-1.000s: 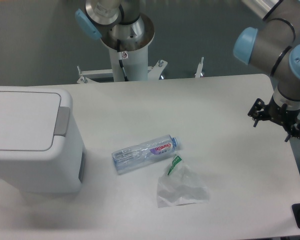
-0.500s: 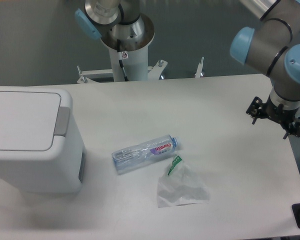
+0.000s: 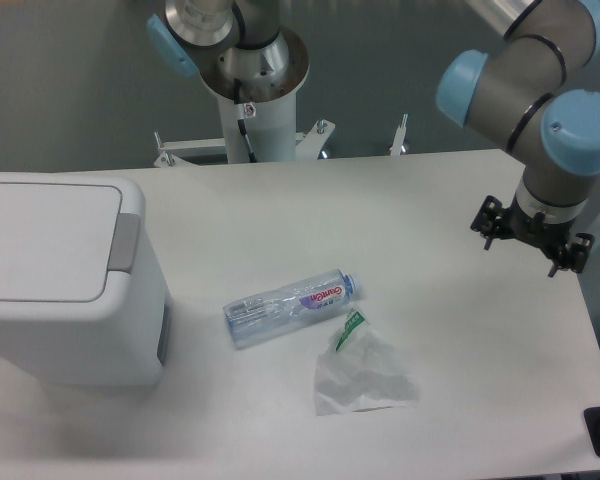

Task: Open the trash can
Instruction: 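Move the gripper over the table toward the water bottle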

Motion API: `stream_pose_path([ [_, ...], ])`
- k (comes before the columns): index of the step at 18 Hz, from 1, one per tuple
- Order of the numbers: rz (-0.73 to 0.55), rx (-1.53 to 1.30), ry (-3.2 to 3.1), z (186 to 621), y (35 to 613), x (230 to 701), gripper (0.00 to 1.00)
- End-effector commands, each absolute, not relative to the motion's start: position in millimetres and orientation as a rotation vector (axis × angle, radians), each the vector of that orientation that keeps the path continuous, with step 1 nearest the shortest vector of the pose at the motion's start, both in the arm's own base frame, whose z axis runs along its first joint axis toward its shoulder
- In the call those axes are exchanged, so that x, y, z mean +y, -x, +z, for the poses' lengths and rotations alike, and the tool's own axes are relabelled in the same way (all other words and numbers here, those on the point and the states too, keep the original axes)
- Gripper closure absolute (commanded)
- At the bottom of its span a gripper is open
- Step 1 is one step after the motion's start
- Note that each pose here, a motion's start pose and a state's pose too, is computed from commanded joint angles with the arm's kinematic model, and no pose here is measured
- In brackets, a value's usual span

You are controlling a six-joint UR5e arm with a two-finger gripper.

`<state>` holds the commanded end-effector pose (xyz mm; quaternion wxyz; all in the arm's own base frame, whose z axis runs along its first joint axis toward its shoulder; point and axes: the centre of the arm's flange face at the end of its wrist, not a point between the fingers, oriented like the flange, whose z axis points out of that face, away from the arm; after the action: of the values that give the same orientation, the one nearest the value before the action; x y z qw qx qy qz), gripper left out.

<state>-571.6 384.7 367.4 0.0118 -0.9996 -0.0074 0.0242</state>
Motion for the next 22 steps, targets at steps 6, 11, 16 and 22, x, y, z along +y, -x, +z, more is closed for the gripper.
stream_pose_path([
  [6,-0.075,-0.343,2.968,372,544,416,0.0],
  [11,-0.215,-0.538,2.904,386,502,447,0.0],
  [16,-0.296,-0.682,2.859,404,451,482,0.0],
  [22,-0.303,-0.649,2.838,430,406,509,0.0],
])
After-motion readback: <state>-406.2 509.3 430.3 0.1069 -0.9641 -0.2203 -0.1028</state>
